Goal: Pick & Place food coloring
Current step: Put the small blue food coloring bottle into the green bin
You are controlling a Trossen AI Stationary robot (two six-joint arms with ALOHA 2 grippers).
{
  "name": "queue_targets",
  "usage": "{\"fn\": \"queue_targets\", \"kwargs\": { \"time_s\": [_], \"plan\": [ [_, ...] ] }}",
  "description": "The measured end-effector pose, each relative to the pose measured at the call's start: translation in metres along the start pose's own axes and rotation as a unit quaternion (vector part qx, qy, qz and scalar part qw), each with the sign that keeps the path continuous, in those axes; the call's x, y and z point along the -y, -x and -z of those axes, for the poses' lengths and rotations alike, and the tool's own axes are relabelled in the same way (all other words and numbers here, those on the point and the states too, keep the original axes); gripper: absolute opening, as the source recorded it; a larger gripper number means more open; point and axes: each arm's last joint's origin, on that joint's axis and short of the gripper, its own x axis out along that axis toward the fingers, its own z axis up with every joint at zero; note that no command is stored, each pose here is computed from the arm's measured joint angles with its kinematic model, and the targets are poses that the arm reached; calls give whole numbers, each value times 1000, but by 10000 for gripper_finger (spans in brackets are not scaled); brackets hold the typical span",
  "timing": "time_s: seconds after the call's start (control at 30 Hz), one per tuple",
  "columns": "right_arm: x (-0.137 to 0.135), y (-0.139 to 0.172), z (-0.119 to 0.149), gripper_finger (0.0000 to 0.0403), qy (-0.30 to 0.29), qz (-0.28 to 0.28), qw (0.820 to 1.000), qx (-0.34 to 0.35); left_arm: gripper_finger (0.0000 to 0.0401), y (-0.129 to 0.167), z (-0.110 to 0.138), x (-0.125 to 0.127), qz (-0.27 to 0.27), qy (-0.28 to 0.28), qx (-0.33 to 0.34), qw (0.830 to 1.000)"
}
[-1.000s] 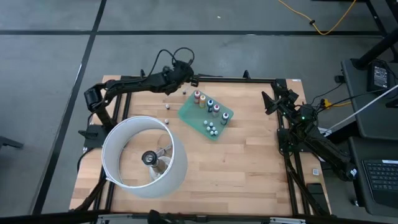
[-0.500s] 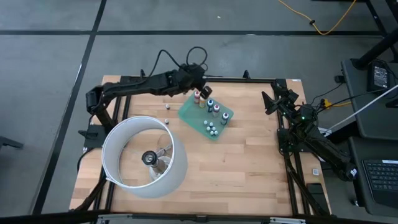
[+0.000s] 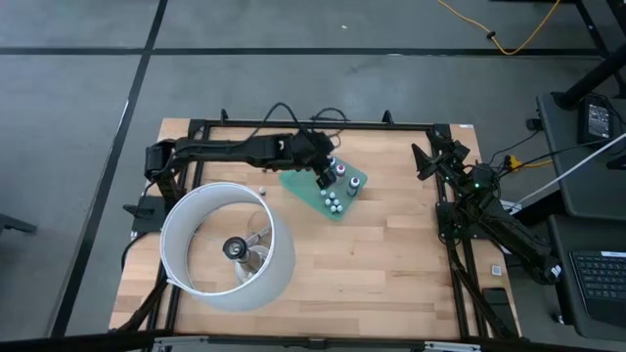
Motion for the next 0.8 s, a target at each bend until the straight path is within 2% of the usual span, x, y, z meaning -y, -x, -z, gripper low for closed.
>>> {"fn": "queue_targets", "kwargs": {
  "time_s": [0.17, 0.4, 0.57, 0.8],
  "plan": [
    [0, 0, 0, 399, 0, 0, 1000, 0, 58, -12, 13, 14, 9, -20, -33, 999],
    [0, 0, 0, 399, 0, 0, 1000, 0, 58, -32, 43, 27, 8, -31, -75, 997],
    [0, 0, 0, 399, 0, 0, 1000, 0, 58, -41, 64, 33, 4, -16, -64, 998],
    [0, 0, 0, 399, 0, 0, 1000, 0, 58, -51, 87, 29, -8, 11, -71, 997]
  ]
}}
